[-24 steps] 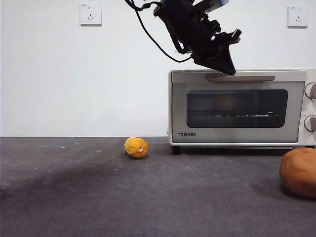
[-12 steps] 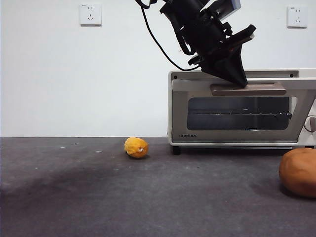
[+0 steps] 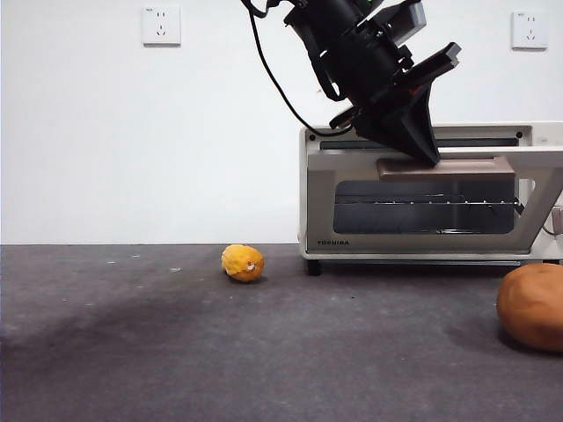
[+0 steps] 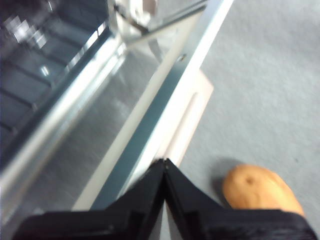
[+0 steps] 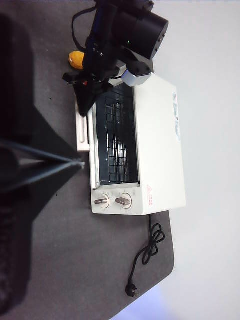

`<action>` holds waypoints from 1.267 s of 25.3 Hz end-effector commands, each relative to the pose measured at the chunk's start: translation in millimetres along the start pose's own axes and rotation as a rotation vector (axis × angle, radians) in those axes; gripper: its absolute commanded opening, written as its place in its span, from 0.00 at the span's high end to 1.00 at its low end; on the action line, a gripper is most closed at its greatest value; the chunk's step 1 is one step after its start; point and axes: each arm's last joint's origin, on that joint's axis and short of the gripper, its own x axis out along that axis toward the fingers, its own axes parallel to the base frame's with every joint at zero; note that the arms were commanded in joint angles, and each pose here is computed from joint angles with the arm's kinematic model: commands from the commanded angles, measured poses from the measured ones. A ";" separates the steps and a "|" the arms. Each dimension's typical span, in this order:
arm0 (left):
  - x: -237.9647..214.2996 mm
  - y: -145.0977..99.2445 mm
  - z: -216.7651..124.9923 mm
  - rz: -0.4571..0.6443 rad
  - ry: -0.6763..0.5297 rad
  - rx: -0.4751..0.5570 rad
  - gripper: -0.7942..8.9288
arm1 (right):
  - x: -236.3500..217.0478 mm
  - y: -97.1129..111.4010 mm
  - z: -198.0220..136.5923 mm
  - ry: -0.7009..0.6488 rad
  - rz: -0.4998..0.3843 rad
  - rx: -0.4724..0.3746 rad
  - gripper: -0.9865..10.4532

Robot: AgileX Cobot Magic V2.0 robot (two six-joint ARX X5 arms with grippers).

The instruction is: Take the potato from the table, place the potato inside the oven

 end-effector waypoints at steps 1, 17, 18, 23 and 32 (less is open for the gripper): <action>23.7 12.1 -19.4 0.046 0.090 -0.060 0.93 | -2.7 0.0 0.2 -0.013 0.001 0.006 0.91; 35.6 1.0 -27.9 0.003 0.161 -0.088 0.93 | -2.7 -0.4 -0.6 -0.004 -0.008 -0.045 0.91; 40.1 -1.5 -29.7 -0.009 0.170 -0.089 0.93 | -2.7 -0.4 -0.8 -0.002 -0.008 -0.049 0.91; 52.8 -10.9 -34.5 -0.022 0.200 -0.072 0.93 | -2.7 -0.8 -1.2 0.001 -0.024 -0.061 0.91; 53.7 -17.5 -38.0 -0.035 0.244 -0.073 0.93 | -2.7 -0.9 -2.1 0.011 -0.024 -0.061 0.91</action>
